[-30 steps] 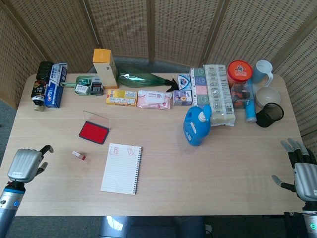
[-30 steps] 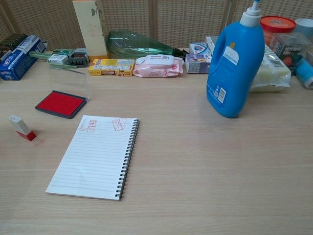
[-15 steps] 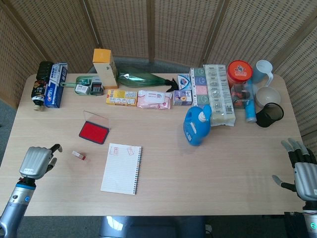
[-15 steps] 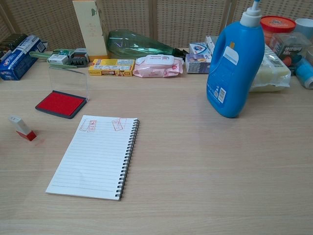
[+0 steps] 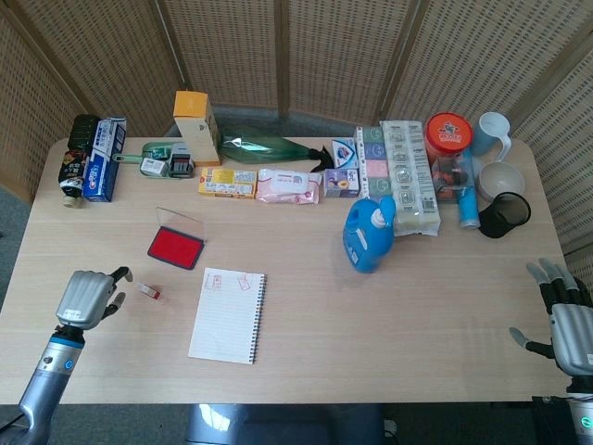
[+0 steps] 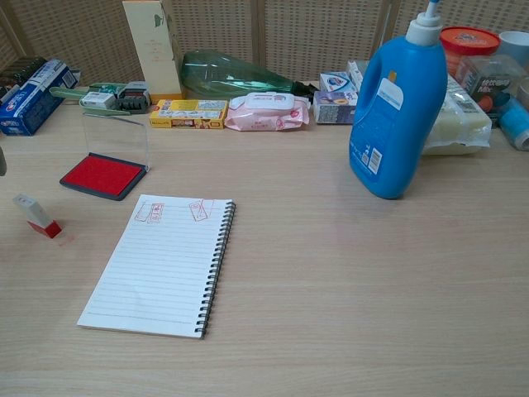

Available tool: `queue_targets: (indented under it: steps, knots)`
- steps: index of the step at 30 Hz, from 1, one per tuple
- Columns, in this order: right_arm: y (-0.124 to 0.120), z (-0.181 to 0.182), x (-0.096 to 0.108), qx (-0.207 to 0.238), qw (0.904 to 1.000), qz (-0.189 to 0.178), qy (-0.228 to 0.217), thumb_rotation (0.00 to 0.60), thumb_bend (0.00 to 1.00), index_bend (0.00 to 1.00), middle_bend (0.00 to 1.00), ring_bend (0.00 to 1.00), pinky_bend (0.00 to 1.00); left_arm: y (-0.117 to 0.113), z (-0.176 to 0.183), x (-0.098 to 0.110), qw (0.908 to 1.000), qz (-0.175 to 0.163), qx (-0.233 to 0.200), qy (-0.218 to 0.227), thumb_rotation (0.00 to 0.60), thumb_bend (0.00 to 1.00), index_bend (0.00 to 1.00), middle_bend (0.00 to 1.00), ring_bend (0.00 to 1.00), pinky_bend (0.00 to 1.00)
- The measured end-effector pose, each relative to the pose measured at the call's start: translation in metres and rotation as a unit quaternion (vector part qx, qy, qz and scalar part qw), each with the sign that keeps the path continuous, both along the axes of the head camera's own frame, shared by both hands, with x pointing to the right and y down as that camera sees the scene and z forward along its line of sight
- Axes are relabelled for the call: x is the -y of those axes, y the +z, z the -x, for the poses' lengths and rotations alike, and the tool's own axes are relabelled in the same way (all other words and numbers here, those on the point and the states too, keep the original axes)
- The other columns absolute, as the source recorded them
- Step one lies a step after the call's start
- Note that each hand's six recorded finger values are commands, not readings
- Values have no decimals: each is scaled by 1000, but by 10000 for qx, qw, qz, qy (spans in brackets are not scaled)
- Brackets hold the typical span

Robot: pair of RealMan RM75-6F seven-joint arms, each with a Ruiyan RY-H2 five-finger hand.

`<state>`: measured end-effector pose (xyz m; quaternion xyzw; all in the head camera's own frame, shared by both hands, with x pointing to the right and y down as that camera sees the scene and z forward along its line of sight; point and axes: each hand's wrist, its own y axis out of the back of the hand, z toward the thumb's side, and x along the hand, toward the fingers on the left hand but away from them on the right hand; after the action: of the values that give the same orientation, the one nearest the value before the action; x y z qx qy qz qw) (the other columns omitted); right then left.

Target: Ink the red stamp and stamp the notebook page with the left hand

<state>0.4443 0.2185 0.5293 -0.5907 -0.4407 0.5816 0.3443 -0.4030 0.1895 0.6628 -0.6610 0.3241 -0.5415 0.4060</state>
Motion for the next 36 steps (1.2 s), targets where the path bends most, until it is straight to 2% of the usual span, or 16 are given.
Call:
queue_targets:
  steps: [7,36]
  knots:
    - [0,-2,1,4,10000,-2,35,600,0,72,34,13,86,12,-5,2,9999,126,109,2,600,316,460,1000,1000,1000]
    - [0,-6,2,28,10000,12,90,600,0,72,34,13,86,30,-19,4,9993,259,243,154,600,317,467,1000,1000,1000]
